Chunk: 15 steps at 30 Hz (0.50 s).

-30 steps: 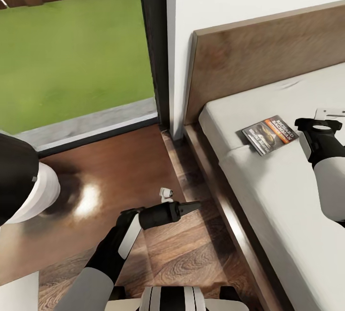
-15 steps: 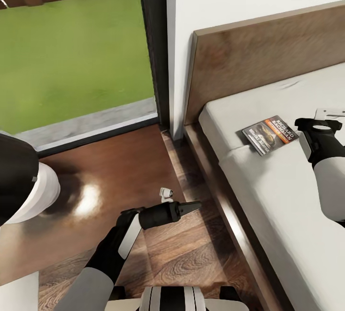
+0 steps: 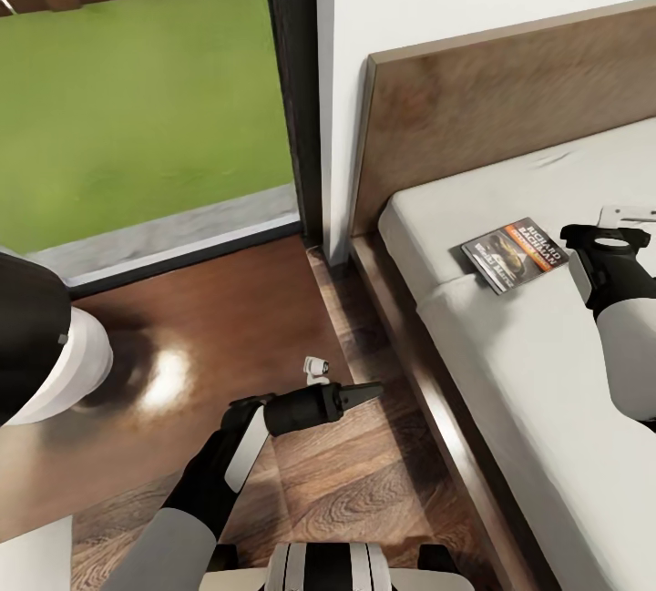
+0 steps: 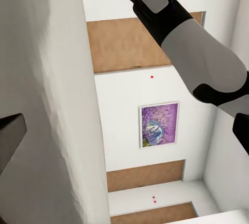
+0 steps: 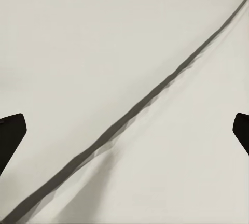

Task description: In the bedroom, move the book from the bed onto either nightstand, and place the two sandals side by side next to the bed.

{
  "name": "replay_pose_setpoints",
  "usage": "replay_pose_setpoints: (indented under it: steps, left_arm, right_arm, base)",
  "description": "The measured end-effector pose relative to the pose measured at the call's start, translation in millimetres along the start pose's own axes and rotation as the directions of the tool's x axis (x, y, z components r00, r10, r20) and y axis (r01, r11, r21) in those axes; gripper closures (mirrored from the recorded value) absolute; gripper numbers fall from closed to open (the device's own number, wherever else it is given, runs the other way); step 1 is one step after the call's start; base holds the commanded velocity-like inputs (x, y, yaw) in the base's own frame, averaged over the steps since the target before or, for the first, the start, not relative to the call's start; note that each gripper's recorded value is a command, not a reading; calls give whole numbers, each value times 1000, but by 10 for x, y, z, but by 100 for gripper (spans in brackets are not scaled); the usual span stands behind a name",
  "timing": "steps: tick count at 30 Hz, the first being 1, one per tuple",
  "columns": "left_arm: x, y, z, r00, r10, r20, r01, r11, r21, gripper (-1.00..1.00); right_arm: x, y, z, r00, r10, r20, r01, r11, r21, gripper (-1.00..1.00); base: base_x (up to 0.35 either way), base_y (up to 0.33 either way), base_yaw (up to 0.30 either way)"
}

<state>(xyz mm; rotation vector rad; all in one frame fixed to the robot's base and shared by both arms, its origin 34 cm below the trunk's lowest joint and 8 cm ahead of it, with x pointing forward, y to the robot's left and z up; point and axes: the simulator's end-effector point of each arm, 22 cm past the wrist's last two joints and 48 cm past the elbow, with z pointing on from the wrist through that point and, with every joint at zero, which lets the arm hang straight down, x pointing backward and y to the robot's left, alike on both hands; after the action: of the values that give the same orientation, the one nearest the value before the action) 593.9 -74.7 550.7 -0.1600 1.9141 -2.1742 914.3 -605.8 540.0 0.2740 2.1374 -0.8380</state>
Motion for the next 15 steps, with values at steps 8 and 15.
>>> replay_pose_setpoints:
  steps: [8,15]
  left_arm:
    - [29,118,-22,1000,0,0,0,1000,0,-100]
    - [34,138,-25,1000,0,0,0,1000,0,-100]
  right_arm:
    - [103,43,44,1000,-1,1,1,1000,1,-100]
    - [108,51,49,1000,-2,4,2,1000,1,-100]
  base:
    - [0,0,0]
    - [0,0,0]
